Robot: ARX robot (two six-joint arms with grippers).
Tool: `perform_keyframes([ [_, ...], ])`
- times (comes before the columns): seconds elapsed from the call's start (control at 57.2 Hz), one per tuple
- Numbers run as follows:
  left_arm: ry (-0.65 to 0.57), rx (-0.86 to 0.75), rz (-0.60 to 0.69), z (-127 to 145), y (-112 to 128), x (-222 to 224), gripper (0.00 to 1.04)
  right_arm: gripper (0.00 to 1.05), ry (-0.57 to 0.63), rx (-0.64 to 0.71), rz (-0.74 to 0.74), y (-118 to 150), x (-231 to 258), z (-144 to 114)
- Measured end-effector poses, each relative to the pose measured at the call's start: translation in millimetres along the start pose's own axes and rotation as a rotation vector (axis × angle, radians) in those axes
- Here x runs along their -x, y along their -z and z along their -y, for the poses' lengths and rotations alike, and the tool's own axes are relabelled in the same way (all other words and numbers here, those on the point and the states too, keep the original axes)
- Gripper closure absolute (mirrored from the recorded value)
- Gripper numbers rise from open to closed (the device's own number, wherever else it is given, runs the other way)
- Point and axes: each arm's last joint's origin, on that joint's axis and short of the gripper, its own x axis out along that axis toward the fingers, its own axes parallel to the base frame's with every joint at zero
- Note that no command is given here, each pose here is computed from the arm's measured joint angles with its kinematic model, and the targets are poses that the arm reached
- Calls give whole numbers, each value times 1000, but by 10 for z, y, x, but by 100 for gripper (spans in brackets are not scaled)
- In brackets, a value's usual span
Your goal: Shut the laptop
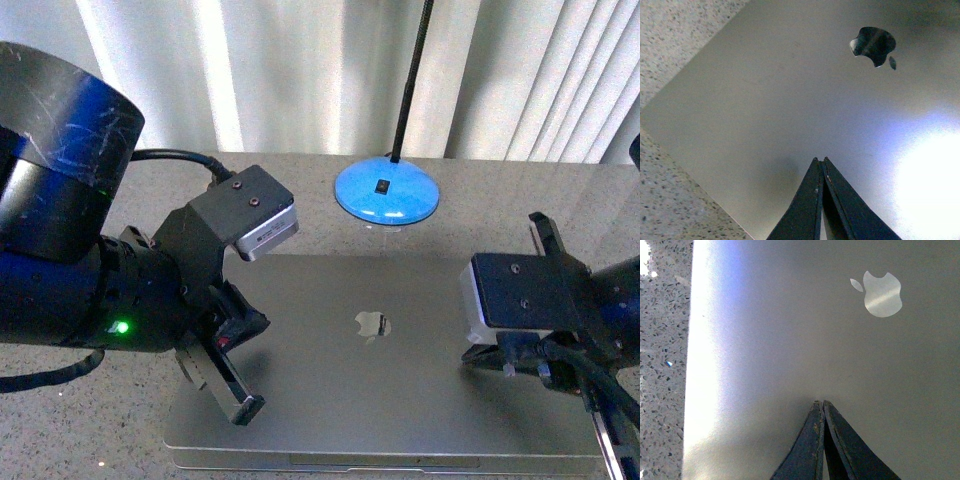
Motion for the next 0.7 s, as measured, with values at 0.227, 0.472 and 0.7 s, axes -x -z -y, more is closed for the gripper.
perform_keyframes([
  [0.227, 21, 52, -20, 36, 205, -98, 101, 102, -8, -18, 4, 45, -79, -43],
  [0.472, 26, 94, -1, 4, 283, -103, 101, 102, -2, -25, 13, 54, -94, -49],
  [0.7, -11, 169, 20, -67, 327, 17, 101, 102, 58, -74, 86, 13, -46, -14],
])
